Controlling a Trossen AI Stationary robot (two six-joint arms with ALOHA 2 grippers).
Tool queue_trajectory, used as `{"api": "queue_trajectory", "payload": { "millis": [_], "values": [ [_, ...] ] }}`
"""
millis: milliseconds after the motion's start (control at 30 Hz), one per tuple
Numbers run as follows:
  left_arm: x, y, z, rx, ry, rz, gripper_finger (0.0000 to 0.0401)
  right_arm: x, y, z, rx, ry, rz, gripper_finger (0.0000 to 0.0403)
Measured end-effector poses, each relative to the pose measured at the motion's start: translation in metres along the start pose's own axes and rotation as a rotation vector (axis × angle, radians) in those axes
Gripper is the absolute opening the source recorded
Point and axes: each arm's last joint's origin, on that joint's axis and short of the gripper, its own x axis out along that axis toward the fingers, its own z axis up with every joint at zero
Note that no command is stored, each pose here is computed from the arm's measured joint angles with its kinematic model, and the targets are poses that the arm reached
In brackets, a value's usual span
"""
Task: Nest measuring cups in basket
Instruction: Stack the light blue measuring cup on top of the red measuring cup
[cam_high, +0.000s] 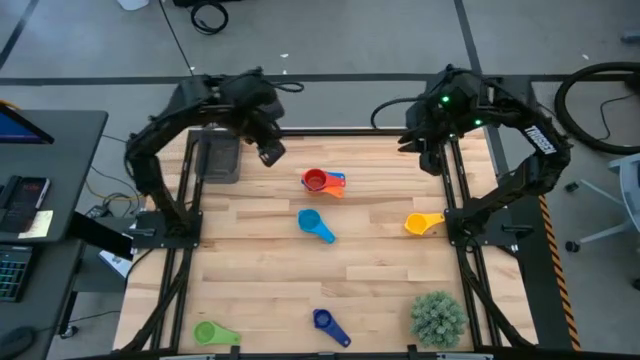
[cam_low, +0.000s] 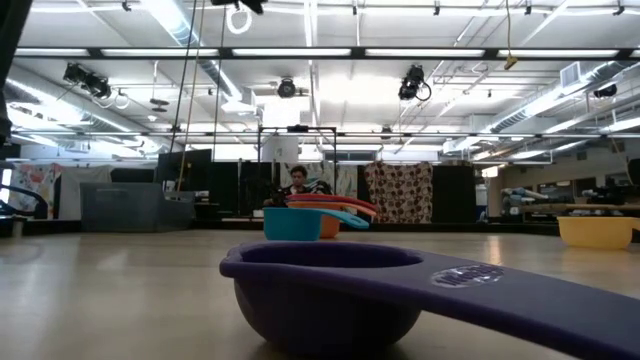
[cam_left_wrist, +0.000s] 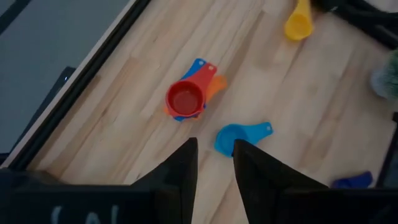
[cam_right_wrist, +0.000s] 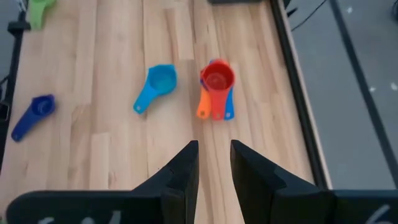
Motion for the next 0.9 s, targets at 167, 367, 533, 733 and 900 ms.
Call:
{"api": "queue_trajectory", "payload": {
  "millis": [167, 367, 533, 733, 900],
  "values": [
    [-0.020, -0.007, -0.010, 0.014, -0.041, -0.030, 0.0107, 0.023, -0.002, 0.000, 0.072, 0.037, 0.007, 0.0096],
    [-0.027, -0.020, -0.017, 0.063, -0.049, -0.065, 0.0107, 0.043, -0.004, -0.002, 0.113, 0.084, 0.015, 0.0097],
    [-0.016, -0.033, -0.020, 0.146, -0.005, -0.081, 0.0107, 0.046, -0.004, -0.003, 0.113, 0.094, 0.017, 0.0100],
    [0.036, -0.042, -0.035, 0.321, 0.194, -0.058, 0.0107, 0.046, -0.004, -0.002, 0.081, 0.085, 0.017, 0.0099],
    [0.098, -0.051, -0.056, 0.451, 0.310, -0.066, 0.0107, 0.046, -0.005, -0.002, 0.022, 0.088, -0.004, 0.0099]
  ]
}}
